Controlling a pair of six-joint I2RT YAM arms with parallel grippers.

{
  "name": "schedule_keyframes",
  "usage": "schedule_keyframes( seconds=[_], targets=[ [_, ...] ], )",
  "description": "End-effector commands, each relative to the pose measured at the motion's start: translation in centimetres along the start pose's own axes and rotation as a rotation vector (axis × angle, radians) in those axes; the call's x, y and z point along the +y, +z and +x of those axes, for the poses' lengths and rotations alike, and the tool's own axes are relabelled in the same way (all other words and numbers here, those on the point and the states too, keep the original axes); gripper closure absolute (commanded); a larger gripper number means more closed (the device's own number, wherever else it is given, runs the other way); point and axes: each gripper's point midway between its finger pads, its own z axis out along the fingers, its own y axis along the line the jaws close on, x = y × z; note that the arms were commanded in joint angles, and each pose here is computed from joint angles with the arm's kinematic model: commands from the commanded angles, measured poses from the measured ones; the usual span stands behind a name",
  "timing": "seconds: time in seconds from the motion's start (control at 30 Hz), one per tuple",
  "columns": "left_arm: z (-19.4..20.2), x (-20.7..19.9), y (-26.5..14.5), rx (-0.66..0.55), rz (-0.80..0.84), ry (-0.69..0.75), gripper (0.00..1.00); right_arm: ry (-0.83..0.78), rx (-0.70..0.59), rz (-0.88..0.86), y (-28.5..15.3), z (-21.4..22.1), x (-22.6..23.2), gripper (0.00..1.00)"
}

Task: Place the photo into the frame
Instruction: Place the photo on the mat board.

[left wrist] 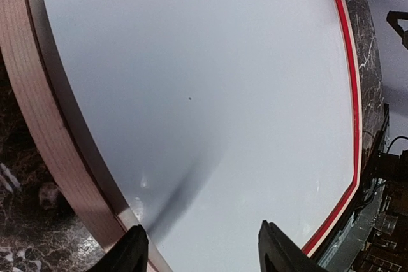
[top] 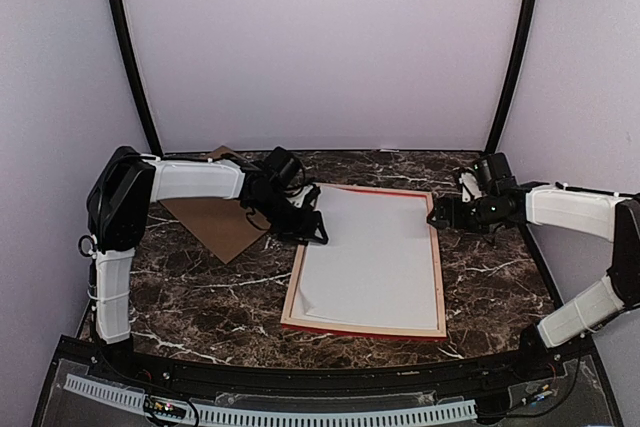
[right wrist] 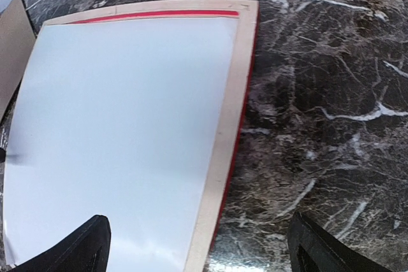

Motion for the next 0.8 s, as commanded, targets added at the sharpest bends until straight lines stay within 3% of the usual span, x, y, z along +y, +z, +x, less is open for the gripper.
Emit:
schedule_keyframes(
  seconds=[0.0, 0.37, 0.77],
  targets=[
    [-1.2, -0.3, -2.3, -0.05, -0.056, 0.042, 0.37, -0.039, -0.06, -0.083, -0.2, -2.0, 3.9, 0.03],
    [-1.0, 0.3, -6.1, -0.161, -0.158, 0.073, 0.29, -0.138, 0.021, -0.177, 2.8, 0.0, 9.5, 0.04],
    [7.9, 0.2, -4.5, -0.117, -0.278, 0.037, 0.25, -0.173, 0.099, -0.19, 5.6, 2.3, 10.8, 0.05]
  ],
)
